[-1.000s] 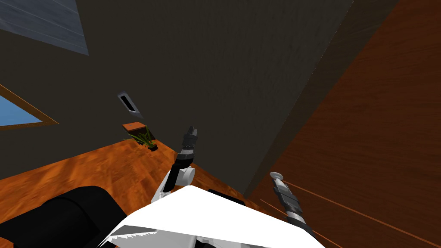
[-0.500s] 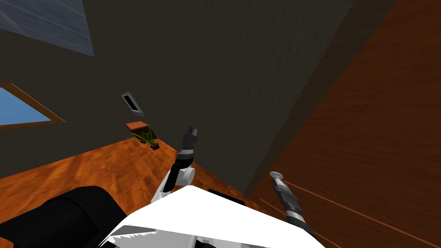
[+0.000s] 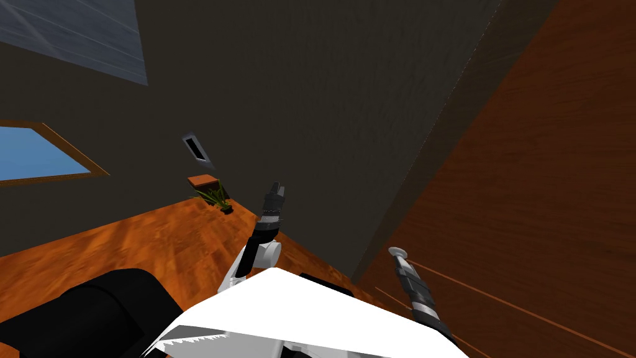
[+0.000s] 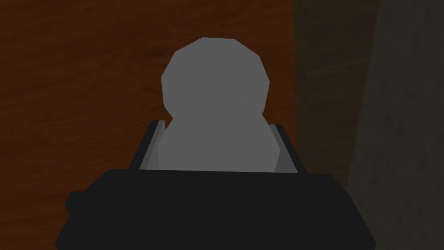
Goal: Pull the door open
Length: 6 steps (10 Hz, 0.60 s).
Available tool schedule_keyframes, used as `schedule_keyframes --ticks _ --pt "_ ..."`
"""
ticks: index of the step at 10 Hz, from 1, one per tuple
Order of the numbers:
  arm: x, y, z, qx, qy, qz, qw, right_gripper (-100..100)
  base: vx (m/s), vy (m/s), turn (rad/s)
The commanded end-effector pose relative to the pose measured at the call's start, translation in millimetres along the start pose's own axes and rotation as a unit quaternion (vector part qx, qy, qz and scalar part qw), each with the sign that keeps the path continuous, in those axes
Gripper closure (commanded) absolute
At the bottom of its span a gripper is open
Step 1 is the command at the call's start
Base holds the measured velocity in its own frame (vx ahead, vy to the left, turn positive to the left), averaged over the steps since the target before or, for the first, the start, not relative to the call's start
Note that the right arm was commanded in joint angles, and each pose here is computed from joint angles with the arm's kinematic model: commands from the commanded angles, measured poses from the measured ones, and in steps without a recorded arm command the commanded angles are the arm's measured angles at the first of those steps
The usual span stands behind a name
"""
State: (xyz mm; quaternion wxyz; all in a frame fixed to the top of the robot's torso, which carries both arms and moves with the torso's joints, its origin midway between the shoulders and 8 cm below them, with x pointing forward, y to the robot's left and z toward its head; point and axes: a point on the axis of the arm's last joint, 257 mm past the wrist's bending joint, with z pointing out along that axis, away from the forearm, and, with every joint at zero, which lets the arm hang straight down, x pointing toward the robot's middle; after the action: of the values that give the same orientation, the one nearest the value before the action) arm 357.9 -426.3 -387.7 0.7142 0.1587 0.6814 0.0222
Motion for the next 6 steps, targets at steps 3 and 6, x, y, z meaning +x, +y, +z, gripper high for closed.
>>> schedule_keyframes --ticks 3,6 --pt "0.1 1.1 2.1 0.003 -0.003 0.059 0.9982 100 -0.043 -0.011 0.041" --pt "-0.8 1.1 4.5 0.005 -0.006 0.104 0.9945 100 -0.042 -0.012 0.038"
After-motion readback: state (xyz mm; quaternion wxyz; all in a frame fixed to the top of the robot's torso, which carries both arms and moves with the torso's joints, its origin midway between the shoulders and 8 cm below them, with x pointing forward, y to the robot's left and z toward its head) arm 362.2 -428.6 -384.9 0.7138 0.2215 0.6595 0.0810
